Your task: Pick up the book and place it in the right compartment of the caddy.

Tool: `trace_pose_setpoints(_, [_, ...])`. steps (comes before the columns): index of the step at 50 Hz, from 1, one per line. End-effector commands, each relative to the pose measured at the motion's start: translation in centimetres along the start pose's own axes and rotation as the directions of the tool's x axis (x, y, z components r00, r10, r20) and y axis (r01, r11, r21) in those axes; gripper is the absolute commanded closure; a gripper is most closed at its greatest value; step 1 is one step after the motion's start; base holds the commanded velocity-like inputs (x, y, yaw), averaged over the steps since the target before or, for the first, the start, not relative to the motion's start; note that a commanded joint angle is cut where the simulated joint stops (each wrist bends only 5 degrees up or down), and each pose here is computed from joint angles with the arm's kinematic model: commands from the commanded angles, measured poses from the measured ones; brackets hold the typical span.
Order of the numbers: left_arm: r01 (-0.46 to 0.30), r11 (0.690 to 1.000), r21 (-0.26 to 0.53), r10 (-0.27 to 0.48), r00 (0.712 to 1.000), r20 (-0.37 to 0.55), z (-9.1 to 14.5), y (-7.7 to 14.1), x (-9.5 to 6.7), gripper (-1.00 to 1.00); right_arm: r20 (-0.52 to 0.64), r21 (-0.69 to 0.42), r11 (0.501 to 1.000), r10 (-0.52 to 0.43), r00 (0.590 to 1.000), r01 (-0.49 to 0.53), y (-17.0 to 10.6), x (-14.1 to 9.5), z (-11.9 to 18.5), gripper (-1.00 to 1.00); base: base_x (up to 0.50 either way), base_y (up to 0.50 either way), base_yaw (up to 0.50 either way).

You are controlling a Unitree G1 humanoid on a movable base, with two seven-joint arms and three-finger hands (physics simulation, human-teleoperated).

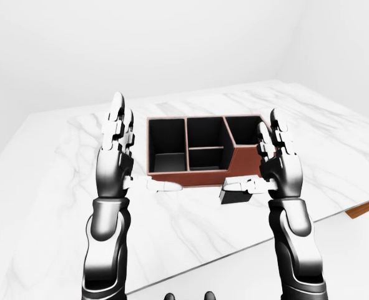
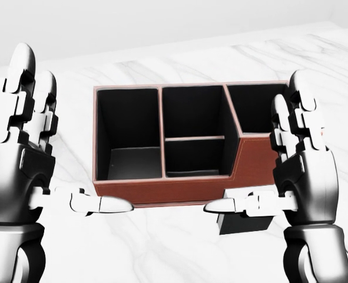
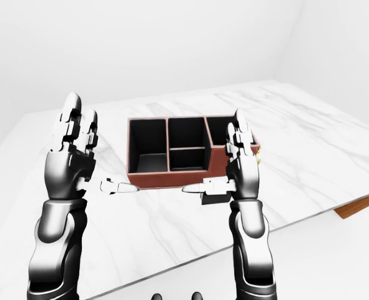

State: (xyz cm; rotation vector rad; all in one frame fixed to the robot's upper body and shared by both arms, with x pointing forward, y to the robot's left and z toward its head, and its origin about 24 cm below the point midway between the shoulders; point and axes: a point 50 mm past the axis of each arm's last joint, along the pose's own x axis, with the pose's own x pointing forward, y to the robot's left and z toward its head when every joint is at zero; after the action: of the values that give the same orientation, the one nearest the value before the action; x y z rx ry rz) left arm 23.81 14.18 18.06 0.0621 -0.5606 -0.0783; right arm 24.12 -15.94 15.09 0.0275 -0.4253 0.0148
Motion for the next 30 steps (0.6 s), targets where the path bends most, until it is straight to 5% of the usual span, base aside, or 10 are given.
trace_pose_setpoints(1, [0.002, 1.000, 0.000, -0.002, 1.000, -0.002, -0.1, 0.0, 0.0, -1.00, 0.013, -0.056, 0.998, 0.009, 1.000, -0.009, 0.0, 0.1, 0.3, -1.00, 0.00, 0.00, 0.00])
trace_pose_setpoints(7, [0.000, 1.000, -0.002, 0.000, 1.000, -0.018, -0.4, 0.0, -0.2, -1.00, -0.005, -0.305, 0.949, 0.081, 0.997, -0.079, 0.1, -0.4, 0.7, -1.00, 0.00, 0.00, 0.00])
trace_pose_setpoints(12, [0.001, 1.000, -0.002, -0.001, 1.000, -0.017, -0.3, 0.0, -0.2, -1.00, -0.102, -0.533, 0.831, 0.128, 0.987, -0.162, 0.1, -1.4, -0.1, -1.00, 0.00, 0.00, 0.00])
trace_pose_setpoints(13, [0.000, 1.000, -0.001, 0.000, 1.000, -0.020, -0.4, 0.0, -0.1, -1.00, -0.141, -0.605, 0.772, 0.137, 0.980, -0.195, 0.1, -1.8, -0.4, -1.00, 0.00, 0.00, 0.00])
trace_pose_setpoints(19, [-0.002, 1.000, -0.004, 0.002, 1.000, -0.027, -0.6, 0.0, -0.2, -1.00, -0.275, -0.724, 0.630, 0.112, 0.955, -0.282, -0.4, -3.0, -1.6, -1.00, 0.00, 0.00, 0.00])
trace_pose_setpoints(22, [-0.003, 1.000, -0.005, 0.002, 1.000, -0.026, -0.5, 0.1, -0.2, -1.00, -0.332, -0.804, 0.504, 0.060, 0.941, -0.315, -1.2, -3.4, -2.4, -1.00, 0.00, 0.00, 0.00])
trace_pose_setpoints(30, [-0.005, 1.000, -0.006, 0.005, 0.999, -0.035, -0.7, 0.1, -0.4, -1.00, -0.392, -0.858, 0.350, 0.024, 0.920, -0.375, -1.7, -4.5, -3.2, -1.00, 0.00, 0.00, 0.00])
